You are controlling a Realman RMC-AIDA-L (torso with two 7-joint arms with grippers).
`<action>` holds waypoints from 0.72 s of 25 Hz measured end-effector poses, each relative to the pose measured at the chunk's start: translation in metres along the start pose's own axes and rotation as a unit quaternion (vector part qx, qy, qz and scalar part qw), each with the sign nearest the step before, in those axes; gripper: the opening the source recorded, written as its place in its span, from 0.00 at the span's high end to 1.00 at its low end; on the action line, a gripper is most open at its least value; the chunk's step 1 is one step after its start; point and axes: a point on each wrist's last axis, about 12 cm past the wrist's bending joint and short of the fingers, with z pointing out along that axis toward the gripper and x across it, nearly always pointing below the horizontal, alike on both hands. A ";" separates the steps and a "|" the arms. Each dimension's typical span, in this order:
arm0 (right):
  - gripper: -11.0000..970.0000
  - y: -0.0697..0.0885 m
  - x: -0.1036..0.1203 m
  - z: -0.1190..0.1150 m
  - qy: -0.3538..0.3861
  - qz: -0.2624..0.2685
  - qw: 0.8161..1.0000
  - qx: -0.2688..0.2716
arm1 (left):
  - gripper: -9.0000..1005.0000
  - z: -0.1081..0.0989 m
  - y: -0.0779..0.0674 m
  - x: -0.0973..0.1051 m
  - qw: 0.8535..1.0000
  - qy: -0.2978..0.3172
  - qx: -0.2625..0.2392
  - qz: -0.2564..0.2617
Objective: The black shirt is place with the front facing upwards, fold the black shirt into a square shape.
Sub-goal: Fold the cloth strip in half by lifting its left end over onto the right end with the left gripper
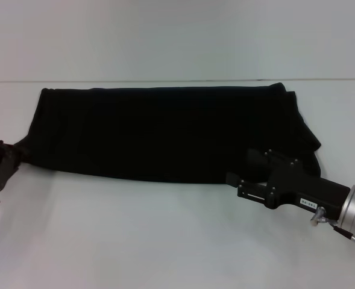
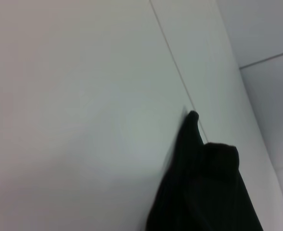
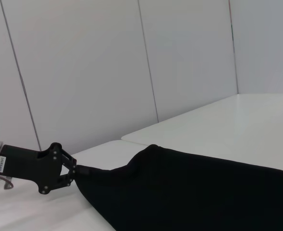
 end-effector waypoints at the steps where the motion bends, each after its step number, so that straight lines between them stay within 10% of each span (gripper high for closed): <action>1: 0.13 0.000 0.000 0.000 0.000 0.001 1.000 0.001 | 0.95 -0.001 0.001 -0.001 1.000 -0.006 0.000 0.000; 18: 0.14 -0.004 0.012 -0.020 -0.016 0.035 0.998 0.049 | 0.96 -0.042 0.020 -0.054 0.990 -0.137 -0.014 -0.002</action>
